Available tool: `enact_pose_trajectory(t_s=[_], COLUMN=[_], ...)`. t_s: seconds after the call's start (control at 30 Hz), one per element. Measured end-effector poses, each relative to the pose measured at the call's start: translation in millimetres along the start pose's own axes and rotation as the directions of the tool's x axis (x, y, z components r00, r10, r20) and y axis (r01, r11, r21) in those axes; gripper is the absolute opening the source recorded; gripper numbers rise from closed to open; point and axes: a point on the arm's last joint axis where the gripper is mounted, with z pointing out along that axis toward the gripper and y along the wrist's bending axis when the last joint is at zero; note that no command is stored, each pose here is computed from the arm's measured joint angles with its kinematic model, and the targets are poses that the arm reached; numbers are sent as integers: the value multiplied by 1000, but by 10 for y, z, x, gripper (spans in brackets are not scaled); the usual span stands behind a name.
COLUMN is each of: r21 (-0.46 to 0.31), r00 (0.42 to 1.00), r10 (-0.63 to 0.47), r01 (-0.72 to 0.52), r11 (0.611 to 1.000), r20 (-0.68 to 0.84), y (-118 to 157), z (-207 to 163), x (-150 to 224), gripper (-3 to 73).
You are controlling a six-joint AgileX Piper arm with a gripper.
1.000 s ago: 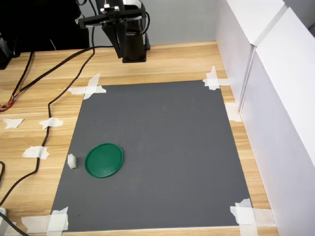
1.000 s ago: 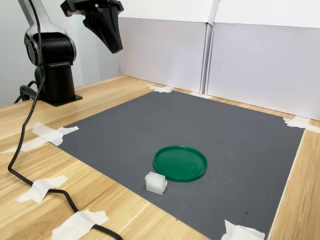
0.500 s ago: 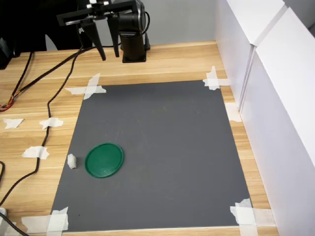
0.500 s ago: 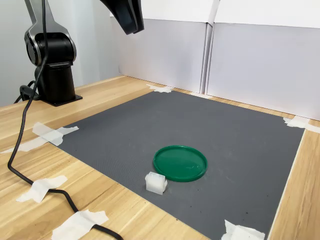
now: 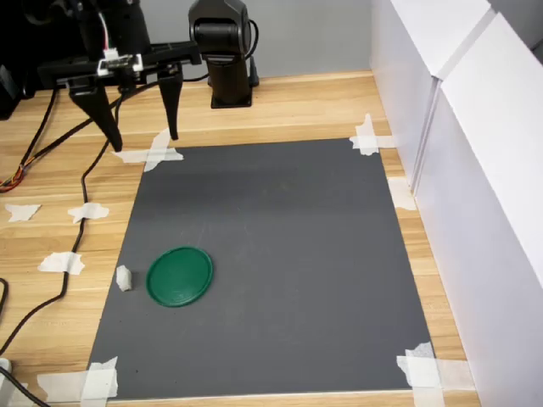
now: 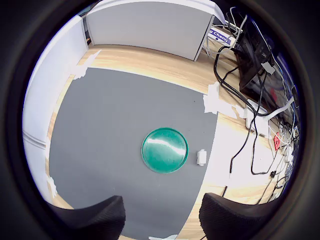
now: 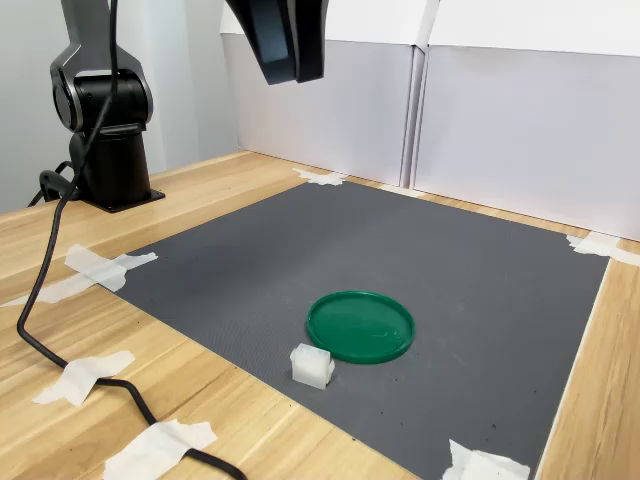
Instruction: Grasp a white terminal and put it on the green lid.
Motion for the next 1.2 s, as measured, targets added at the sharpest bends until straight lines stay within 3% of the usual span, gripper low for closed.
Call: enact_pose_trajectory(t_s=[0.3,0.6,0.87,1.2], r21=[-3,-19,15,-35], r00=[1000,984,987,987], r10=[-21,-109,-109,-111], r01=[21,107,111,107], r11=[1000,994,994,994], r20=[-7,-143,-115,-118], y=[-514,-666,-743,-774], z=[157,594,804,1181], x=[19,81,30,18], gripper=[632,620,618,618])
